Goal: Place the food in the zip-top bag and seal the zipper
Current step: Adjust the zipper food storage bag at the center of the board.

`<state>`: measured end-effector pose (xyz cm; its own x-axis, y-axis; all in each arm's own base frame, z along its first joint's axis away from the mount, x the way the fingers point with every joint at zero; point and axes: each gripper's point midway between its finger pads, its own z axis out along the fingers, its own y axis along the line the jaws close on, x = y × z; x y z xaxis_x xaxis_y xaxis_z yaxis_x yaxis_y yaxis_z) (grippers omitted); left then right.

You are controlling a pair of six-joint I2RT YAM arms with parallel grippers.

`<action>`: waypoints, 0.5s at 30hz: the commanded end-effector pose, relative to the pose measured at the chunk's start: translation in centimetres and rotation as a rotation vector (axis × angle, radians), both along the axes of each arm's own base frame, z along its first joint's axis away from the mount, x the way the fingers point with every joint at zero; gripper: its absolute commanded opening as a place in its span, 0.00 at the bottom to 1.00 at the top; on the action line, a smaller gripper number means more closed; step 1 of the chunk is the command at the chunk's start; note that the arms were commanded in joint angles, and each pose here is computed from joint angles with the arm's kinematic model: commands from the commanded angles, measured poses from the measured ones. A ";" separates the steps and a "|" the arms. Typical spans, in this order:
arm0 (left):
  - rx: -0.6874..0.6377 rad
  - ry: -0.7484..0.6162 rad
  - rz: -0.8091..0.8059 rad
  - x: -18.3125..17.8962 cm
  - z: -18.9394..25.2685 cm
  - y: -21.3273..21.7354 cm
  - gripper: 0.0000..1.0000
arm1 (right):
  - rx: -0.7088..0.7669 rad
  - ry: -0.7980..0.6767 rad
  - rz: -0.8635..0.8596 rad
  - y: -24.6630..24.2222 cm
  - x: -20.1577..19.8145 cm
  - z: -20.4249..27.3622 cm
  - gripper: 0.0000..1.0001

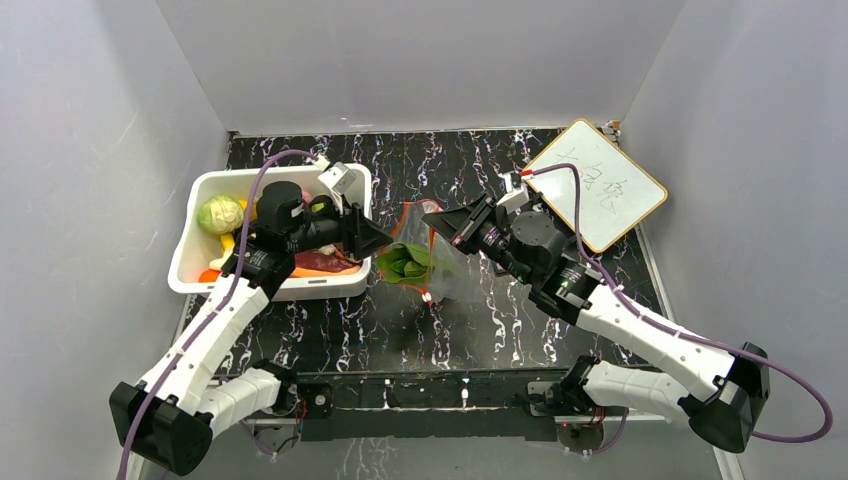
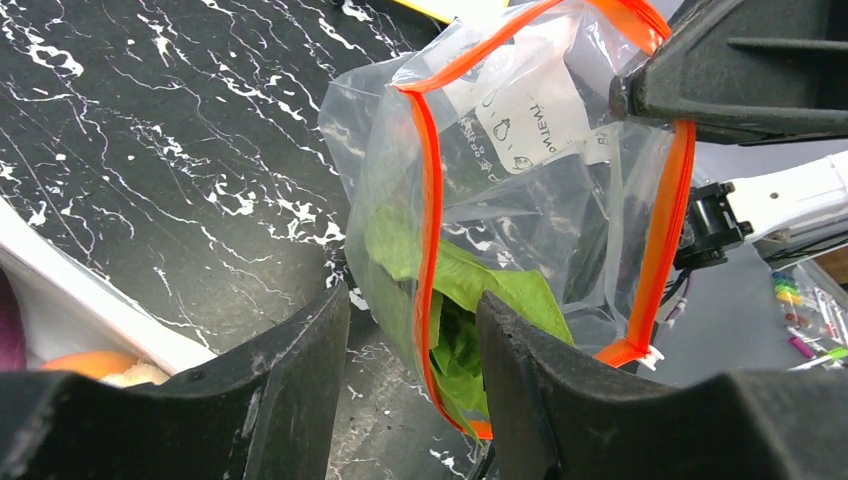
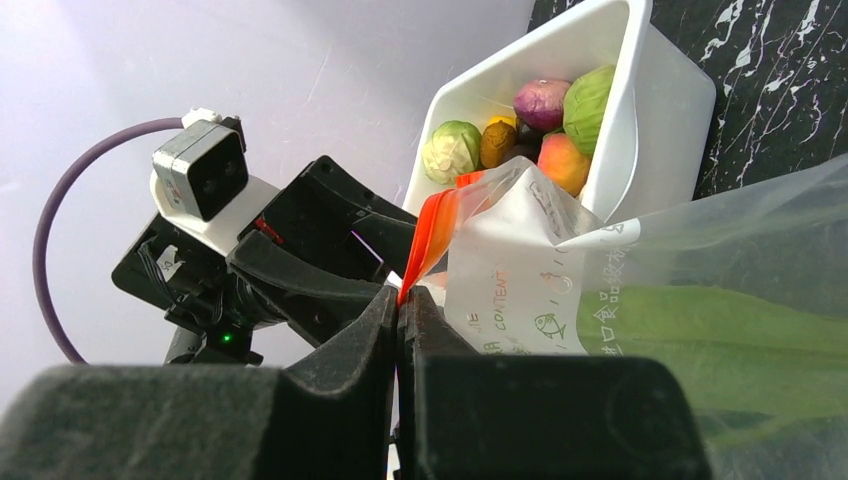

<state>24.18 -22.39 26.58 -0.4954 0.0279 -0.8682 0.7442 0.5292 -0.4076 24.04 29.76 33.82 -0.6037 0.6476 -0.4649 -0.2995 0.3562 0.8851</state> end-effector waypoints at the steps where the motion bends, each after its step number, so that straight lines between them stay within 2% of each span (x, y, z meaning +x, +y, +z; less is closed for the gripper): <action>1: 0.027 -0.049 -0.025 0.0 -0.4 0.1 0.48 | 0.094 -0.090 -0.005 -0.2 -0.1 4.4 0.00; 9: 0.020 -0.020 -0.041 0.5 -2.4 -0.5 0.40 | 0.095 -0.082 -0.007 -0.2 -0.1 4.2 0.00; 11: 0.004 -0.021 -0.051 0.5 -2.3 -0.8 0.29 | 0.093 -0.081 -0.008 -0.2 -0.1 4.1 0.00; 14: -0.015 -0.021 -0.063 0.4 -1.4 -1.0 0.05 | 0.062 -0.065 -0.017 -0.1 0.2 3.1 0.00; 15: -0.024 -0.024 -0.063 0.3 -0.7 -1.0 0.00 | 0.024 -0.062 -0.032 -0.2 0.6 2.5 0.00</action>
